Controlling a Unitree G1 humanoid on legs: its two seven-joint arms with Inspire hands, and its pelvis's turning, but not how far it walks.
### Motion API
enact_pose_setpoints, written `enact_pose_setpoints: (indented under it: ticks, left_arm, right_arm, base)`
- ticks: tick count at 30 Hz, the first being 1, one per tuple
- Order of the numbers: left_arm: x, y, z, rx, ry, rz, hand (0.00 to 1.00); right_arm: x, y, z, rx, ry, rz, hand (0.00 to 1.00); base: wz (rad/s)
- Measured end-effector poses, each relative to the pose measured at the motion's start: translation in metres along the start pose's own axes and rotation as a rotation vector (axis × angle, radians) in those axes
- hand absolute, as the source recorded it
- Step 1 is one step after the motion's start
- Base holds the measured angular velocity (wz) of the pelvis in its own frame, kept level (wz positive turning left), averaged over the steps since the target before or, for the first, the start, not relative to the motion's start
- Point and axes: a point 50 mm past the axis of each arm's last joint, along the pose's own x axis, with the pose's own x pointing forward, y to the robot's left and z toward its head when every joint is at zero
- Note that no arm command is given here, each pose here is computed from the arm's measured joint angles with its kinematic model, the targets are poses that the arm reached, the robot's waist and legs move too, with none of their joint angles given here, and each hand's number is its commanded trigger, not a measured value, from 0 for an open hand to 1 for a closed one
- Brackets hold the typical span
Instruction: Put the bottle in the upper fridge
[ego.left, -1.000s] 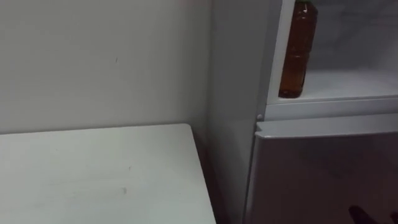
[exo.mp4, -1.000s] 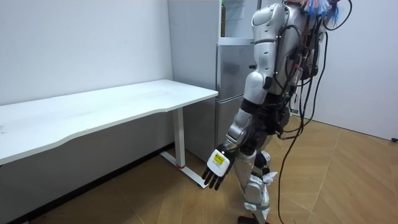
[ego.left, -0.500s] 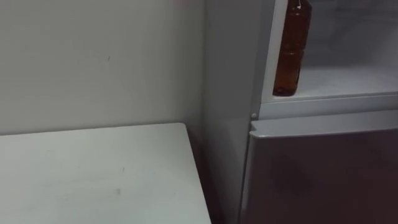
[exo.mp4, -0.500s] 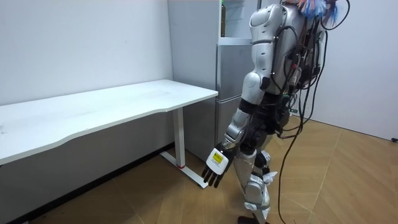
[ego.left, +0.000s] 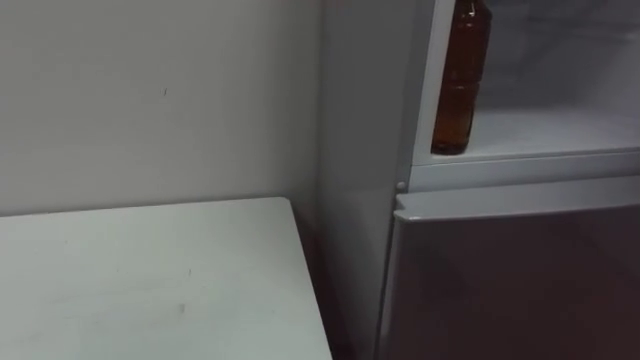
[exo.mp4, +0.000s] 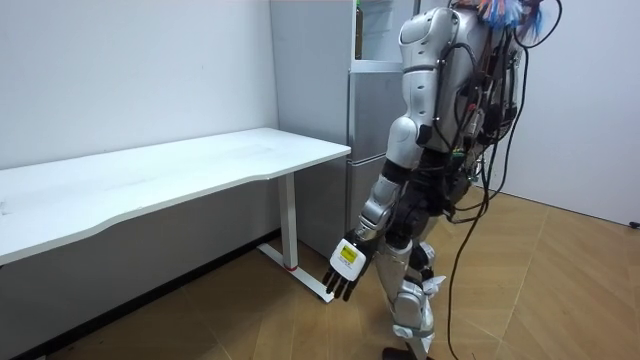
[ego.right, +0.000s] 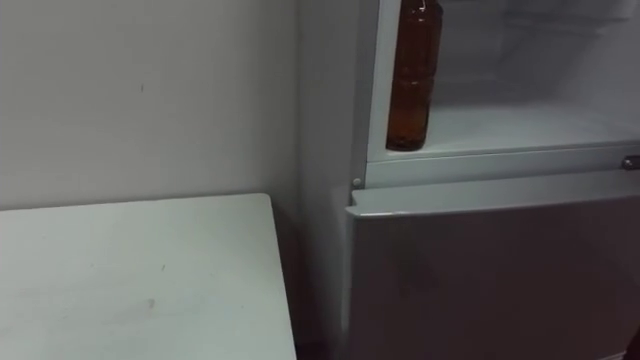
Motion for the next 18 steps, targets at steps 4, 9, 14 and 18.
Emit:
enact_pose_setpoints:
  ticks: [4, 9, 14, 18]
  left_arm:
    - [-0.001, 0.015, -0.004, -0.012, 0.009, 0.036, 0.00]
    - [-0.001, 0.023, -0.003, -0.041, 0.005, 0.071, 0.00]
    - [-0.004, 0.036, -0.009, -0.056, 0.002, 0.109, 0.00]
    - [-0.004, 0.045, -0.007, -0.069, -0.006, 0.138, 0.00]
  right_arm:
    - [0.004, -0.010, 0.009, 0.076, -0.013, -0.089, 0.00]
    - [0.008, -0.016, 0.021, 0.178, -0.017, -0.158, 0.00]
    - [0.011, -0.019, 0.066, 0.284, -0.148, -0.211, 0.00]
    - [0.009, -0.027, 0.103, 0.345, -0.273, -0.249, 0.00]
  base:
    - [0.00]
    - [0.00]
    - [-0.02]
    - [0.00]
